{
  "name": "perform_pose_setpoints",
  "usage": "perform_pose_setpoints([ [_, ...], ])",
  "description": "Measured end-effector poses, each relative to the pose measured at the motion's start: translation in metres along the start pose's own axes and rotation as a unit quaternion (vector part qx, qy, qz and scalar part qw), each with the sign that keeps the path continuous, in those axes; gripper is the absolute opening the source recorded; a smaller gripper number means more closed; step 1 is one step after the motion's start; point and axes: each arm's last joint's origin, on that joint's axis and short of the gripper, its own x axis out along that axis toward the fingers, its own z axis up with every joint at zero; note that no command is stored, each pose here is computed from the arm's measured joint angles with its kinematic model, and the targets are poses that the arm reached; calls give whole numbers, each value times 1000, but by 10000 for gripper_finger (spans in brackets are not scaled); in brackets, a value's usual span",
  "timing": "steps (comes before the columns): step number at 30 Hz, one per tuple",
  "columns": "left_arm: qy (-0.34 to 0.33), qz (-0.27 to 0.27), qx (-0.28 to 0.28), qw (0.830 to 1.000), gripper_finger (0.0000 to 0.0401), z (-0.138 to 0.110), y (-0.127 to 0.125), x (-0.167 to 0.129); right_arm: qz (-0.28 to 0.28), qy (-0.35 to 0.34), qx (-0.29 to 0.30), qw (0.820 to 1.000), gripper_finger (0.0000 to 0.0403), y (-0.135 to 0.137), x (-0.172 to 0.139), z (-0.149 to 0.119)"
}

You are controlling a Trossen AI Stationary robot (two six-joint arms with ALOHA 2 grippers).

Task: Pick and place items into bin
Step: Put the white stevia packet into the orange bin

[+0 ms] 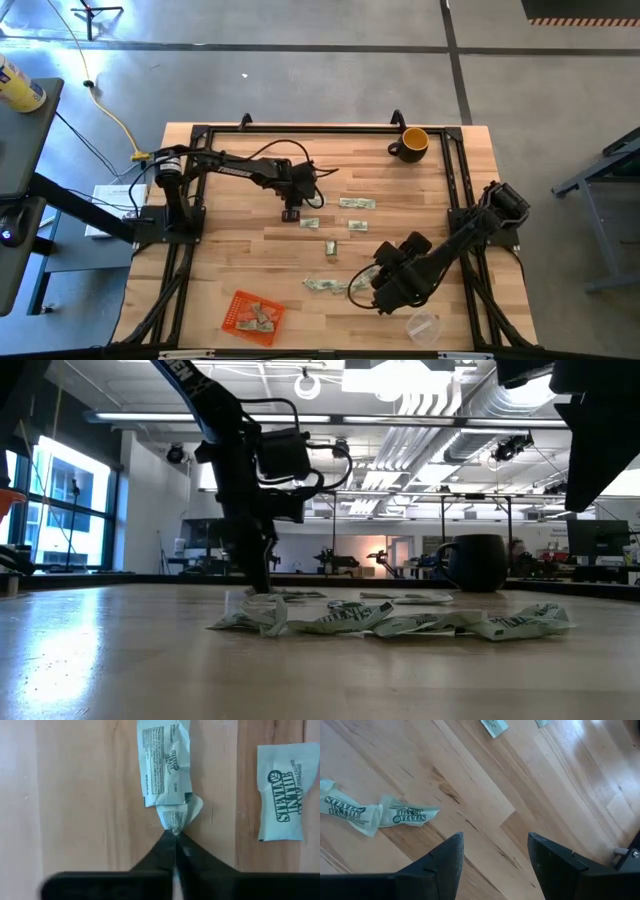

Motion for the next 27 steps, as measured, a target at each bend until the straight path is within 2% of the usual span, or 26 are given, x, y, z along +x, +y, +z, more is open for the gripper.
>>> perform_pose_setpoints([
  [2,9,-5,-18,1000,21,-2,-3,-5,-2,-3,-3,1000,211,0,0,-1],
  [4,36,-17,-35,999,31,-9,-9,-13,-3,-7,-6,1000,211,0,-1,-2],
  [6,59,-27,-30,997,43,-14,-20,-24,-2,-12,-10,1000,211,0,-2,-5],
  [9,45,-42,-4,998,34,-14,-43,-56,0,-20,-18,1000,211,1,-5,-9],
  [11,42,-71,28,996,20,-18,-65,-77,2,-27,-25,999,211,2,-6,-12],
  [14,10,-101,62,993,20,-25,-102,-110,6,-33,-34,999,211,3,-8,-16],
  [18,-25,-135,35,990,33,-37,-152,-142,22,-43,-45,998,211,7,-11,-22],
  [22,-40,-154,29,987,27,-55,-207,-157,42,-60,-54,996,211,11,-14,-27],
  [25,-66,-170,60,981,23,-68,-248,-160,52,-73,-68,994,211,13,-16,-30],
  [27,-83,-162,84,980,34,-78,-272,-158,52,-76,-77,993,211,14,-16,-30],
])
